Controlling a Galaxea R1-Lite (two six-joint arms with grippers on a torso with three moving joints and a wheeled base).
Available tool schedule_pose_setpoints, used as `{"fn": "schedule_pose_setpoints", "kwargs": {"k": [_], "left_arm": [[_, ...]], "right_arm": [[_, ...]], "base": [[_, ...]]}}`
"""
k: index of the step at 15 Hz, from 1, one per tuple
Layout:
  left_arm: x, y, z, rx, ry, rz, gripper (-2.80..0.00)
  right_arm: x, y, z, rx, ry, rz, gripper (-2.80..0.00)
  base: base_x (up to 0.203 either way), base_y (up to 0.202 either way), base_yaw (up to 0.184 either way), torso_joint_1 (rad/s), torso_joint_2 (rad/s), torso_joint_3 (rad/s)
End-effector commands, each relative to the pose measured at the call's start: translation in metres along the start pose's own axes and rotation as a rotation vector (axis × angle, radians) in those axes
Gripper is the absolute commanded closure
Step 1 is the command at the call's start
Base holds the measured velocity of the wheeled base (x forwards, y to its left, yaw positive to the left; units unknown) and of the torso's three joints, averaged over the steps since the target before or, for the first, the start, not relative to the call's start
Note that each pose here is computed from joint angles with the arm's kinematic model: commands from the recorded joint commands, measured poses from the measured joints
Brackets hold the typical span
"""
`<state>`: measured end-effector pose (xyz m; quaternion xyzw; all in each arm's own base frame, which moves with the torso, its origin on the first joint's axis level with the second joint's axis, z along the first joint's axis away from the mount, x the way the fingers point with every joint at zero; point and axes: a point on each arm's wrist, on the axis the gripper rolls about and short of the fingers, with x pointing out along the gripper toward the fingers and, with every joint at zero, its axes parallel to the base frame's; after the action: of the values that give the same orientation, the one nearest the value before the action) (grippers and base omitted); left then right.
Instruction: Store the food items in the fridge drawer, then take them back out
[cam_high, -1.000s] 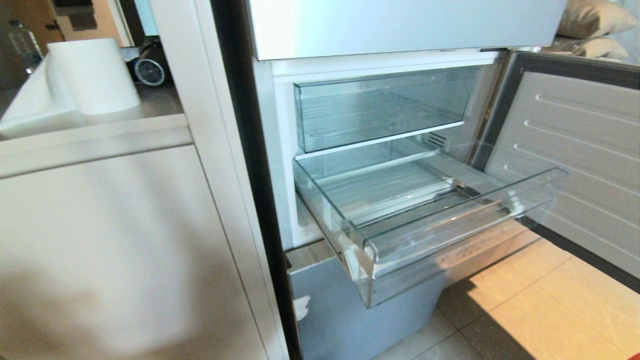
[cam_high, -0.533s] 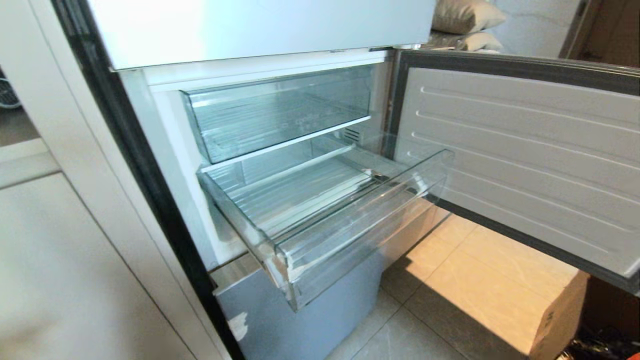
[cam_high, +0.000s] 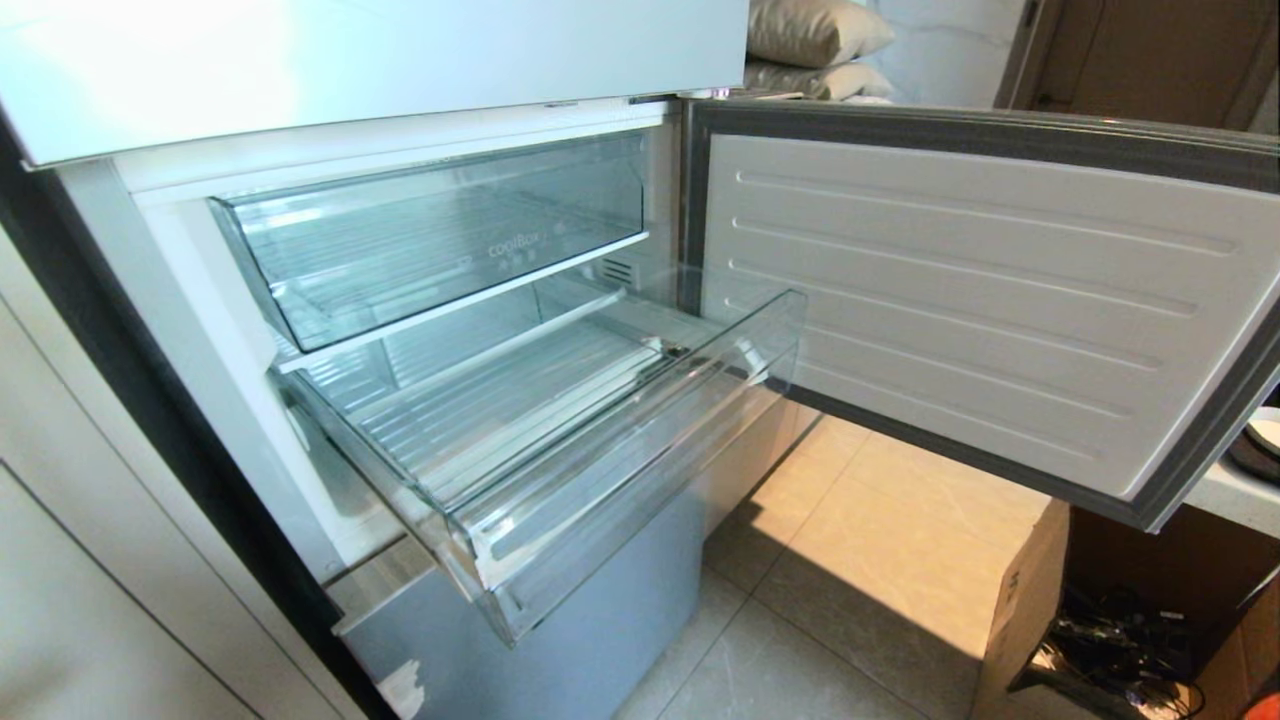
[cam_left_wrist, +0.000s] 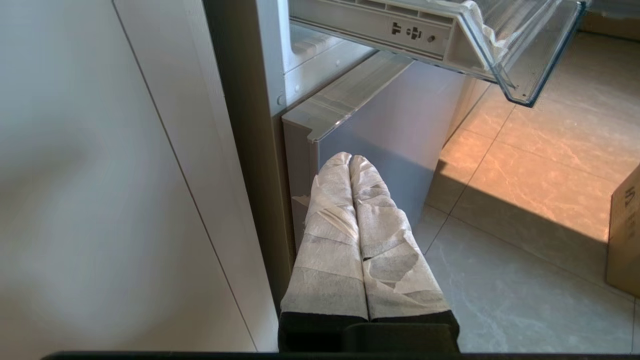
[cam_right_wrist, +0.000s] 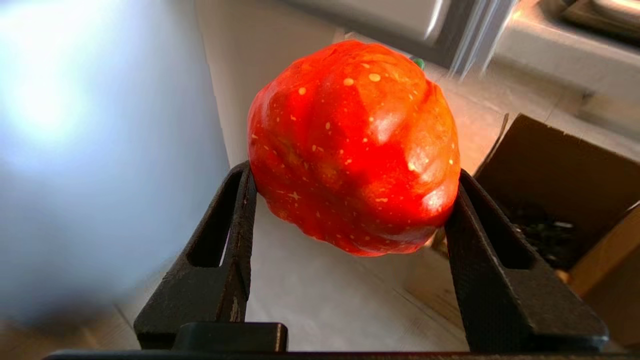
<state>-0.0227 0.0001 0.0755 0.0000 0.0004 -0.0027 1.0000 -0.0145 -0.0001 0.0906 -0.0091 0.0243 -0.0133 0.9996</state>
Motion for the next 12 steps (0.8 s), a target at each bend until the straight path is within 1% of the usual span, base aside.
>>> {"fn": "schedule_pose_setpoints", "kwargs": {"k": [1, 3, 4, 5, 6, 7, 8, 9, 12], "left_arm": [[0.000, 0.000, 0.000, 0.000, 0.001, -0.001, 0.00], [0.000, 0.000, 0.000, 0.000, 0.001, -0.001, 0.00], [0.000, 0.000, 0.000, 0.000, 0.001, -0.001, 0.00], [0.000, 0.000, 0.000, 0.000, 0.001, 0.001, 0.00], [0.000, 0.000, 0.000, 0.000, 0.001, 0.000, 0.00], [0.000, 0.000, 0.000, 0.000, 0.001, -0.001, 0.00], [0.000, 0.000, 0.000, 0.000, 0.001, -0.001, 0.00], [0.000, 0.000, 0.000, 0.000, 0.001, 0.001, 0.00], [0.000, 0.000, 0.000, 0.000, 0.001, -0.001, 0.00]], "right_arm": [[0.024, -0.002, 0.030, 0.123, 0.100, -0.098, 0.00], [0.051, -0.008, 0.051, 0.237, 0.153, -0.231, 0.00], [0.071, -0.017, 0.058, 0.286, 0.196, -0.317, 0.00], [0.089, -0.029, 0.064, 0.327, 0.210, -0.395, 0.00], [0.105, -0.049, 0.071, 0.375, 0.196, -0.490, 0.00], [0.118, -0.070, 0.079, 0.411, 0.165, -0.550, 0.00], [0.129, -0.088, 0.090, 0.429, 0.129, -0.578, 0.00], [0.141, -0.104, 0.102, 0.435, 0.094, -0.576, 0.00], [0.172, -0.138, 0.110, 0.455, 0.087, -0.582, 0.00]], "base": [[0.000, 0.000, 0.000, 0.000, 0.00, 0.000], [0.000, 0.000, 0.000, 0.000, 0.00, 0.000], [0.000, 0.000, 0.000, 0.000, 0.00, 0.000], [0.000, 0.000, 0.000, 0.000, 0.00, 0.000], [0.000, 0.000, 0.000, 0.000, 0.00, 0.000], [0.000, 0.000, 0.000, 0.000, 0.00, 0.000], [0.000, 0.000, 0.000, 0.000, 0.00, 0.000], [0.000, 0.000, 0.000, 0.000, 0.00, 0.000], [0.000, 0.000, 0.000, 0.000, 0.00, 0.000]]}}
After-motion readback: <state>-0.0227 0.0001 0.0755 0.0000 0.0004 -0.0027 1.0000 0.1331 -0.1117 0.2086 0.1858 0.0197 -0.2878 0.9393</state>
